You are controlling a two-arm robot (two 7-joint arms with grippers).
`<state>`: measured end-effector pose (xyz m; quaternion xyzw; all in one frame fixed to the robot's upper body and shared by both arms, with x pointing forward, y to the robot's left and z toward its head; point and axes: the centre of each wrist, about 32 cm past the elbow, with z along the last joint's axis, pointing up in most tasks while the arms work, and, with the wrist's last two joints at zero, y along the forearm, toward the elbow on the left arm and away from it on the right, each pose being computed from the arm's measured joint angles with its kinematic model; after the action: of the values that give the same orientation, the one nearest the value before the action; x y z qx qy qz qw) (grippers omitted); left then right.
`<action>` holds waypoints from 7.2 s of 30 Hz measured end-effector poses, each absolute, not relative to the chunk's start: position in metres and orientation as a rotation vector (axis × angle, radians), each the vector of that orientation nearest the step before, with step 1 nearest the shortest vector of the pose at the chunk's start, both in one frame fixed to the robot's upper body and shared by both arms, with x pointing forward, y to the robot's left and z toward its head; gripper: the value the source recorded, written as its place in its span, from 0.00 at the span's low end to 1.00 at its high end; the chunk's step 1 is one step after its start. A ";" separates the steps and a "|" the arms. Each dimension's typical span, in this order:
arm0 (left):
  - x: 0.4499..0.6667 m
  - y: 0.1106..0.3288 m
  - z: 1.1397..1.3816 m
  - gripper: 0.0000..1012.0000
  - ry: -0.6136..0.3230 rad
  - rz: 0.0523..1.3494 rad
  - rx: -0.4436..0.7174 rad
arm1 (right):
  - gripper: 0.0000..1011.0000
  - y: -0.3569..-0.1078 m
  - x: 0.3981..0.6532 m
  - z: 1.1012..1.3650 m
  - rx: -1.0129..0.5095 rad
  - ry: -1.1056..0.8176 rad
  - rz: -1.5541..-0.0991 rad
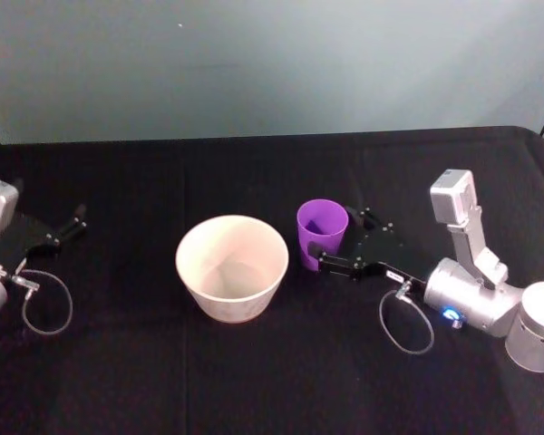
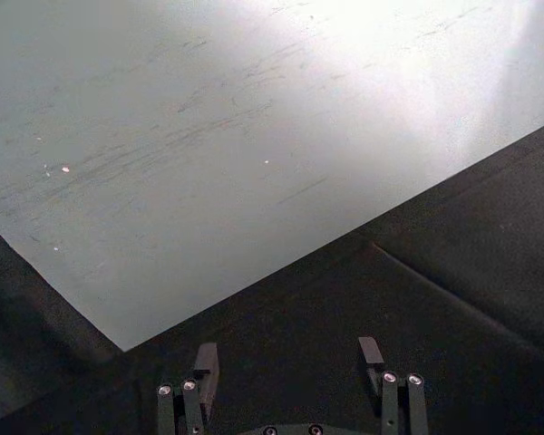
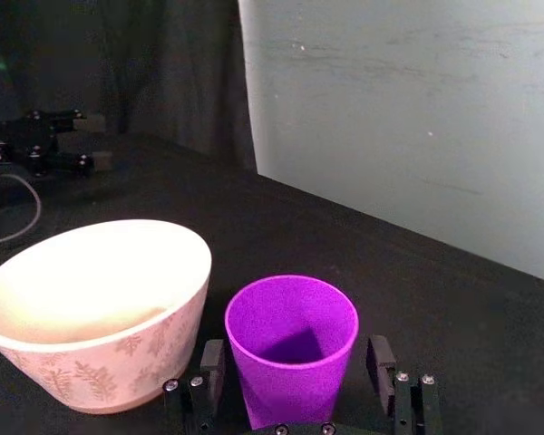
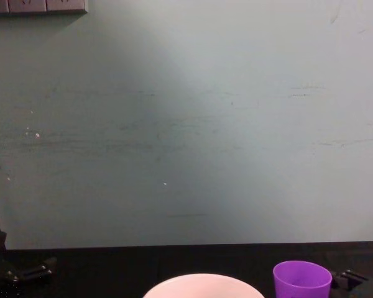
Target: Pick up the cup and pour the mung beans from the cup into the bowl.
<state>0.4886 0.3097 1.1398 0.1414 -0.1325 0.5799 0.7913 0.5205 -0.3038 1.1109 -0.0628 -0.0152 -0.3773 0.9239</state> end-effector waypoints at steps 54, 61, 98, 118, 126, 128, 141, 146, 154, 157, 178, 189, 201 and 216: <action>0.489 0.310 1.140 0.99 -0.285 1.248 0.304 | 0.76 -0.288 0.537 1.109 -0.095 -0.041 -0.761; 0.489 0.310 1.140 0.99 -0.285 1.248 0.304 | 0.73 -0.288 0.536 1.109 -0.094 -0.042 -0.761; 0.489 0.310 1.140 0.99 -0.285 1.248 0.304 | 0.71 -0.290 0.489 1.274 -0.131 -0.134 -0.823; 0.489 0.310 1.140 0.99 -0.285 1.248 0.304 | 0.71 -0.291 0.487 1.280 -0.129 -0.136 -0.828; 0.489 0.310 1.140 0.99 -0.285 1.248 0.304 | 0.71 -0.291 0.487 1.279 -0.129 -0.136 -0.827; 0.489 0.310 1.140 0.99 -0.285 1.248 0.304 | 0.71 -0.291 0.487 1.279 -0.129 -0.136 -0.826; 0.489 0.310 1.140 0.99 -0.285 1.248 0.304 | 0.71 -0.291 0.487 1.279 -0.129 -0.137 -0.826; 0.489 0.310 1.140 0.99 -0.285 1.248 0.304 | 0.71 -0.291 0.487 1.279 -0.129 -0.137 -0.826; 0.489 0.310 1.140 0.99 -0.285 1.248 0.304 | 0.71 -0.291 0.487 1.279 -0.129 -0.136 -0.826; 0.489 0.310 1.140 0.99 -0.285 1.248 0.304 | 0.71 -0.291 0.487 1.279 -0.129 -0.136 -0.826; 0.489 0.310 1.140 0.99 -0.285 1.248 0.304 | 0.71 -0.291 0.487 1.279 -0.129 -0.136 -0.826; 0.489 0.310 1.140 0.99 -0.285 1.248 0.304 | 0.71 -0.291 0.487 1.279 -0.129 -0.136 -0.826; 0.489 0.310 1.140 0.99 -0.285 1.248 0.304 | 0.71 -0.291 0.487 1.279 -0.129 -0.136 -0.826; 0.489 0.310 1.140 0.99 -0.285 1.248 0.305 | 0.71 -0.291 0.487 1.279 -0.129 -0.136 -0.826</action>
<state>0.4886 0.3097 1.1397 0.1415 -0.1324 0.5799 0.7913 0.4872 -0.2907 1.2787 -0.0627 -0.0662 -0.4007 0.9116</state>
